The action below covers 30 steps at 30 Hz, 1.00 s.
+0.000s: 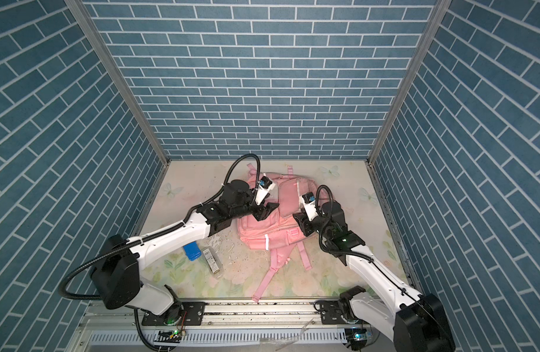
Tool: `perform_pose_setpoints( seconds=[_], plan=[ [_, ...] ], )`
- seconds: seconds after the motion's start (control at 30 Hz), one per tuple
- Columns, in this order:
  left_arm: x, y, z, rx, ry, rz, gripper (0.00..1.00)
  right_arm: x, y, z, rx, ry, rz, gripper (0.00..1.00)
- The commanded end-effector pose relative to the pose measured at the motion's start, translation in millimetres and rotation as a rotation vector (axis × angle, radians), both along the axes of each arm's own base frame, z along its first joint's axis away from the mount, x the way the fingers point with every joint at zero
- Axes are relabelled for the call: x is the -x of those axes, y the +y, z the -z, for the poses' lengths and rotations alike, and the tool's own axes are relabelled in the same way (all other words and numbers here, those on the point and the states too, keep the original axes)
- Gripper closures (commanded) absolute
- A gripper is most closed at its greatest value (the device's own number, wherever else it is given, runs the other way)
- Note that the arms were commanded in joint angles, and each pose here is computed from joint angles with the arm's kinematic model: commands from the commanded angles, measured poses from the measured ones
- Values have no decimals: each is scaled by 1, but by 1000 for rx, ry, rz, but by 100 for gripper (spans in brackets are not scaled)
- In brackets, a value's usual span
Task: Pack books, pencil case, and school supplies into a backpack
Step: Unzip the student bag at the center of the table, then pick up the pencil case from the middle-left of the table.
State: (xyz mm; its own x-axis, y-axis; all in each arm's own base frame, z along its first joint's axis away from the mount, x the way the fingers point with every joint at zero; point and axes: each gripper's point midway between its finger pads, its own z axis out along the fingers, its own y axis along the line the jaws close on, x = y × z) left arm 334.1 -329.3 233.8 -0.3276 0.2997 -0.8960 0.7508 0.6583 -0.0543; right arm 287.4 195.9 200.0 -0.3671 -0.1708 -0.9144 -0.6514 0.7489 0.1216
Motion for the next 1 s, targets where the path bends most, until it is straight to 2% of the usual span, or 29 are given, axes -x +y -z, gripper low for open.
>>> perform_pose_setpoints(
  seconds=[0.0, 0.13, 0.3, 0.4, 0.5, 0.63, 0.97],
  plan=[
    [-11, 60, 28, -36, 224, -259, 38, -3, -6, -32, -104, 11, 88, 47],
    [-14, 139, 46, -8, 368, -524, 36, -11, 0, -40, -138, 59, 93, 41],
    [4, 241, 81, 21, 504, -860, 29, -30, 18, -34, -166, 162, 86, 36],
    [19, 287, 109, 1, 584, -1015, 27, -36, 31, -32, -220, 206, 59, 31],
    [32, 324, 142, 17, 681, -1143, 26, -39, 43, -26, -235, 240, 44, 30],
    [48, 353, 180, 2, 796, -1253, 25, -37, 57, -15, -218, 261, 26, 30],
    [68, 371, 223, -54, 865, -1367, 24, -31, 59, 10, -166, 304, 5, 28]
  ],
)
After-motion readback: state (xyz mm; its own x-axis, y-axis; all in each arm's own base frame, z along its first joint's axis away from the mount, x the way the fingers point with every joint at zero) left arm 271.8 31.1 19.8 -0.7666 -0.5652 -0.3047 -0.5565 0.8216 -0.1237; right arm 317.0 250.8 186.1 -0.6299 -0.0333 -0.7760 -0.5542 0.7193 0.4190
